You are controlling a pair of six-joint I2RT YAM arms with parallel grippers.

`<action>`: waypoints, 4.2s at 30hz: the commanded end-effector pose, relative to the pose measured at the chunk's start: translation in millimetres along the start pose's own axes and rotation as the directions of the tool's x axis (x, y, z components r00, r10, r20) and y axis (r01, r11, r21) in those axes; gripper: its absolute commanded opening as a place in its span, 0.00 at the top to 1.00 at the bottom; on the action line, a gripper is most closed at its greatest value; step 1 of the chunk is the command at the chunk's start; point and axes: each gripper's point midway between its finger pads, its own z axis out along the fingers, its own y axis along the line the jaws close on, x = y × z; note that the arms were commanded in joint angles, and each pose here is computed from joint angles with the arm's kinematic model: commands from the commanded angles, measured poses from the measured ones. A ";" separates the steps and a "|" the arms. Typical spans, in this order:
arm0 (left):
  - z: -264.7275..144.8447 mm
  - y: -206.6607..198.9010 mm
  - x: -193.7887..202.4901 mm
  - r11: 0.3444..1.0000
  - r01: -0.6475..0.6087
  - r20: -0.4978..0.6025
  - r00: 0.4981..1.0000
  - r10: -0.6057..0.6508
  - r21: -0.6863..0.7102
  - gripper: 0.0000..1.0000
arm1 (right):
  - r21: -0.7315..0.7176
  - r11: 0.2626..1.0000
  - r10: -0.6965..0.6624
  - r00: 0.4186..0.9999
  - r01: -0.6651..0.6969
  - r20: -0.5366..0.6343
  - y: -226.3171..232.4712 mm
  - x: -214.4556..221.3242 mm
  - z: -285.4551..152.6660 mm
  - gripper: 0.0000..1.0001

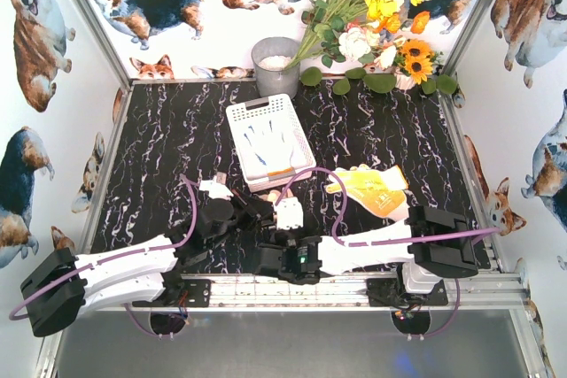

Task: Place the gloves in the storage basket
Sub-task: Pick up the glove from the center of the board.

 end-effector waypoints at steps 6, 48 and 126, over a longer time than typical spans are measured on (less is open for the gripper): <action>-3.7 -30.8 -4.2 0.996 0.034 0.012 0.999 -0.035 0.088 1.00 | 0.040 0.999 0.018 0.998 -0.021 0.057 -2.2 -6.1 6.5 0.59; -49.8 -96.4 8.5 0.515 -0.817 -0.142 0.495 0.857 0.259 0.11 | 0.161 0.348 0.684 0.132 -0.924 -0.717 -16.5 -107.6 -56.2 1.00; -52.3 -129.5 31.3 -0.066 -0.978 -0.076 -0.082 0.994 0.199 1.00 | 0.187 0.063 0.821 -0.056 -0.980 -0.568 -35.0 -118.7 -10.3 0.56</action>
